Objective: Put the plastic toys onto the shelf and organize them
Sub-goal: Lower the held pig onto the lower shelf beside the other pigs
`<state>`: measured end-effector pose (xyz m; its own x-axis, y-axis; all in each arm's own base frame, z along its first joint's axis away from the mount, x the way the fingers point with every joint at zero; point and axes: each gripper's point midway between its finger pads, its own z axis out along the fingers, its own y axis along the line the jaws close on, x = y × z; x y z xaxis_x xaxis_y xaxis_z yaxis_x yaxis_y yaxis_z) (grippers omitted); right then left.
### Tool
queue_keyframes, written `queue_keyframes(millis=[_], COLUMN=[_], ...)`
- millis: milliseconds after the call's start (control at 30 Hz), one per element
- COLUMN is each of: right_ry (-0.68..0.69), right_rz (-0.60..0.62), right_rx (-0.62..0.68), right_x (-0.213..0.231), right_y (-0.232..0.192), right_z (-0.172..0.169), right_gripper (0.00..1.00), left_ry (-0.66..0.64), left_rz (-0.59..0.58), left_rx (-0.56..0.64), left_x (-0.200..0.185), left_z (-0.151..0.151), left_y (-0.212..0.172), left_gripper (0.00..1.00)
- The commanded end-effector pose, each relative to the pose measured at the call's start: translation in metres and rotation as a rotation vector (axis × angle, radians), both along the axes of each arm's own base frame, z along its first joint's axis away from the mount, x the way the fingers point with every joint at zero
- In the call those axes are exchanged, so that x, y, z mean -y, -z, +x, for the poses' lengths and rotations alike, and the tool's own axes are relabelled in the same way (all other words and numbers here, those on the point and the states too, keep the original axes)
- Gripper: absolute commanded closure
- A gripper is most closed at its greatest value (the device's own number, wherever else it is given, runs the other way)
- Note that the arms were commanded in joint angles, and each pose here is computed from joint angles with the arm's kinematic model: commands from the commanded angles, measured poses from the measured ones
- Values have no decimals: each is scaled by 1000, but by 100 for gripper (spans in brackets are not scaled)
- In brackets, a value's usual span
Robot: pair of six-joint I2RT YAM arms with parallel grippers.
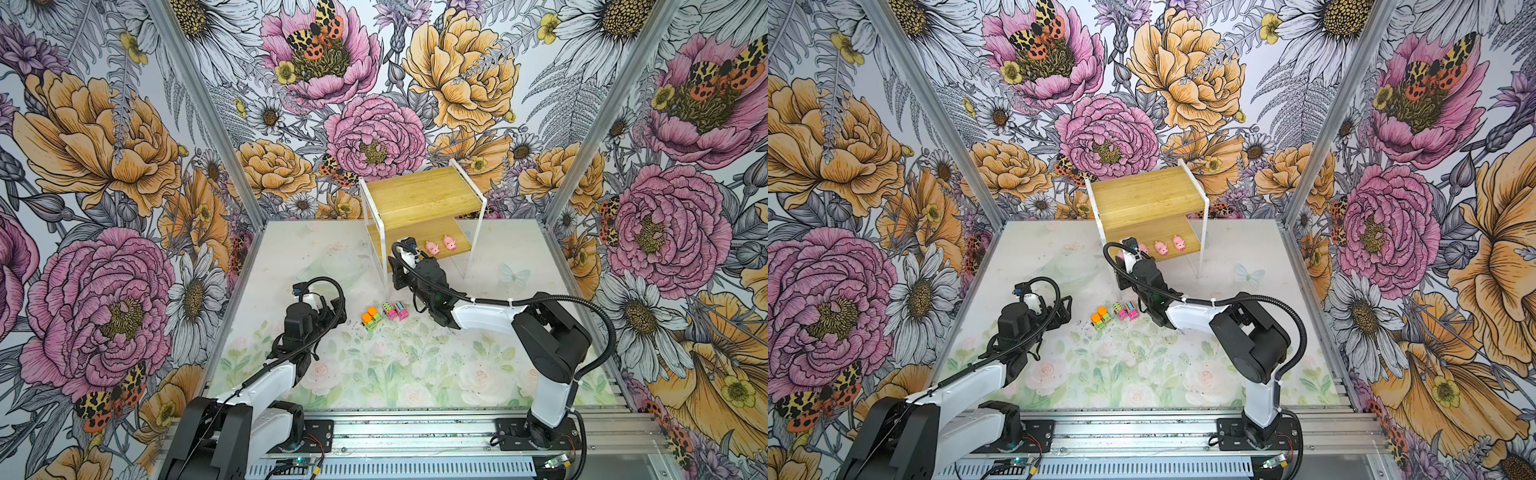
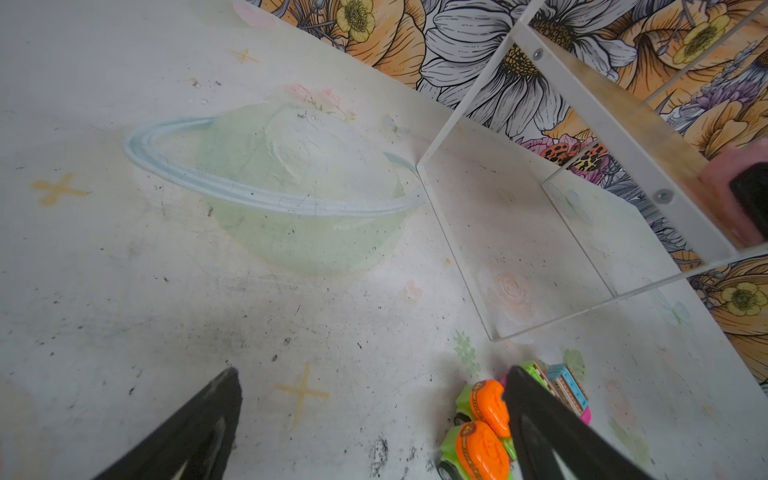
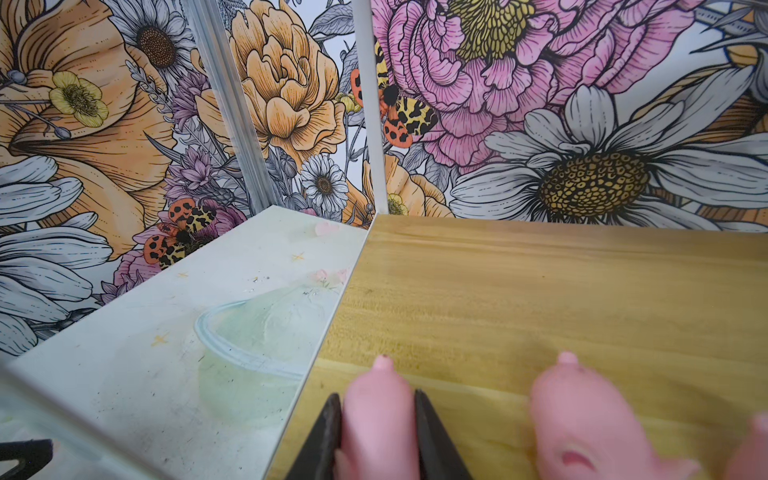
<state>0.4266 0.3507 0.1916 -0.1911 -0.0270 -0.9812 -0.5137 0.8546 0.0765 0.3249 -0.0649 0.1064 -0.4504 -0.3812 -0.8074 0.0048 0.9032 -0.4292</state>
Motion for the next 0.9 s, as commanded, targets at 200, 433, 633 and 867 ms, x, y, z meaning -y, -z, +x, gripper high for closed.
queue_keyframes(millis=[200,433,633,867], right_ry=[26,48,59,29], right_rz=[26,26,30,49], right_rx=[12,11,16,11], right_x=[-1,5,14,23], right_y=[-4,-5,-9,-14], right_z=[9,6,0,-18], right_gripper=[68,57,51,47], left_ry=[5,5,4,-5], left_rz=[-10,-10,-14,-16], left_rx=[20,17,22,14], left_x=[0,0,-1,-2], left_z=[2,2,1,2], left_y=[-4,-3,-4,-2], left_gripper=[1,1,1,1])
